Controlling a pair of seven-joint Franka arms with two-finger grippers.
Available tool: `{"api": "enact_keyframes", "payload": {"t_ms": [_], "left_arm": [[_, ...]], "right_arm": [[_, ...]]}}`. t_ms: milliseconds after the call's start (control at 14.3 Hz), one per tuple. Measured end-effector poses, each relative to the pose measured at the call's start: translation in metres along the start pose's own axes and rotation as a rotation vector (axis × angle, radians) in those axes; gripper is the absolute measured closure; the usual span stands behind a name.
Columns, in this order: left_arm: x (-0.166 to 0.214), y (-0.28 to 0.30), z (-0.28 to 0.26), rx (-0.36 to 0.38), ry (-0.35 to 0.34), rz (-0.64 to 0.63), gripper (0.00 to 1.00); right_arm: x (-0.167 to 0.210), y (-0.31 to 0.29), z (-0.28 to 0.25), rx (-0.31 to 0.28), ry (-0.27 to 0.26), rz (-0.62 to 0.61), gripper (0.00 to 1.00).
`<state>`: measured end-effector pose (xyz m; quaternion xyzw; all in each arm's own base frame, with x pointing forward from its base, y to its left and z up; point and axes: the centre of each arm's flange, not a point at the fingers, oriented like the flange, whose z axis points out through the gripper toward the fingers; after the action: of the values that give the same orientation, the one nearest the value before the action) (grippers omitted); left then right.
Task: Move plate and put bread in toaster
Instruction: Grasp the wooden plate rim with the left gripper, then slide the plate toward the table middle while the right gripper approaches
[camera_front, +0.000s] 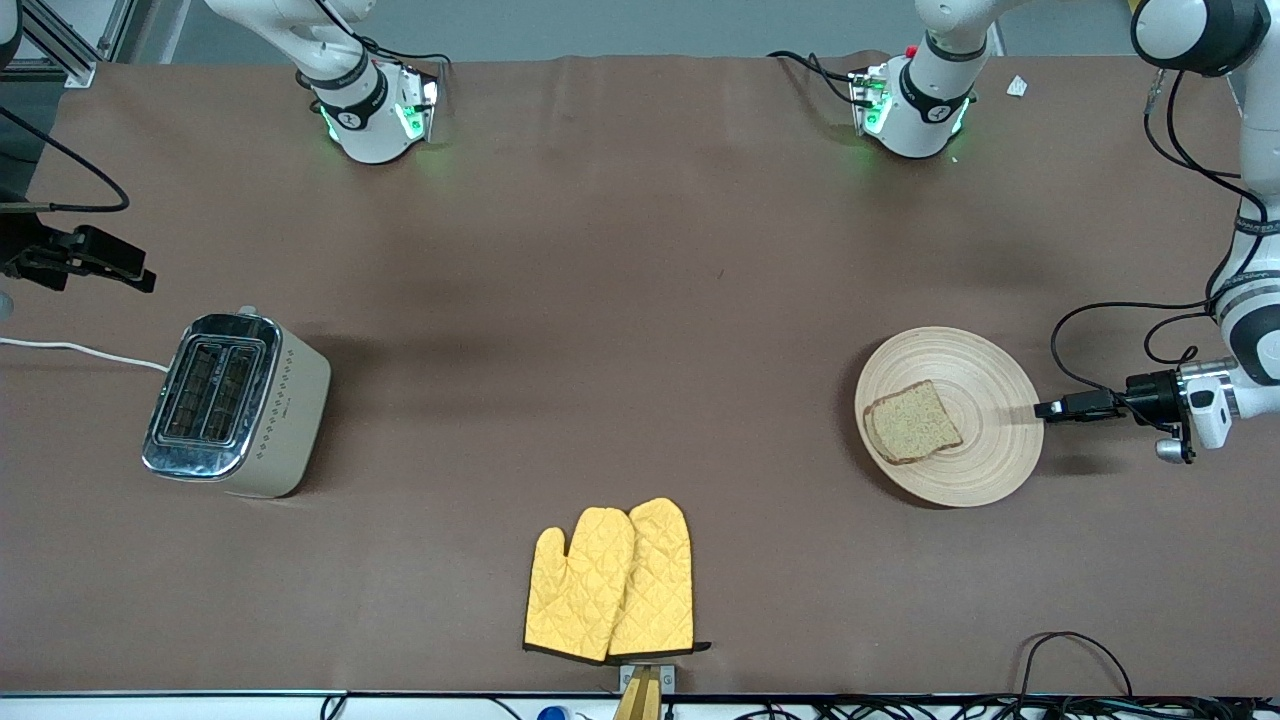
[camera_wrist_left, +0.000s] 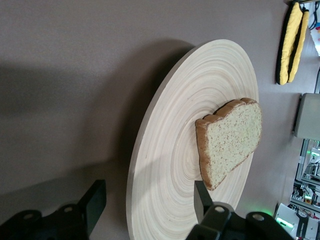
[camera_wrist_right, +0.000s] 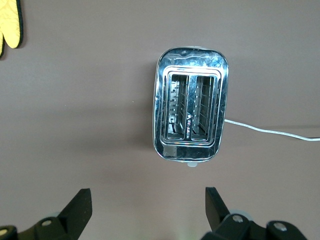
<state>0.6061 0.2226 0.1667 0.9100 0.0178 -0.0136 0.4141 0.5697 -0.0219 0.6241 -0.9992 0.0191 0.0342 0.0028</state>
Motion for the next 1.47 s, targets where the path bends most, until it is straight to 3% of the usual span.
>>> {"api": "enact_keyframes", "payload": {"t_ms": [280, 420, 911, 1191, 1471], "left_arm": [[-0.003, -0.012, 0.005, -0.025, 0.013, 0.03, 0.34], [-0.004, -0.014, 0.005, -0.026, 0.014, 0.033, 0.46], [-0.005, -0.02, 0.013, -0.046, 0.019, 0.044, 0.59], [-0.005, -0.021, 0.014, -0.047, 0.018, 0.054, 0.68], [-0.004, -0.021, 0.013, -0.059, 0.032, 0.106, 0.89]], "right_arm": [[0.0, -0.001, 0.0, 0.0, 0.0, -0.001, 0.0], [0.0, -0.001, 0.0, 0.0, -0.001, -0.003, 0.0], [-0.001, -0.009, 0.001, 0.001, -0.007, -0.015, 0.0], [0.001, -0.025, 0.006, 0.102, -0.012, -0.024, 0.0], [0.013, -0.027, 0.044, 0.134, -0.003, -0.01, 0.0]]}}
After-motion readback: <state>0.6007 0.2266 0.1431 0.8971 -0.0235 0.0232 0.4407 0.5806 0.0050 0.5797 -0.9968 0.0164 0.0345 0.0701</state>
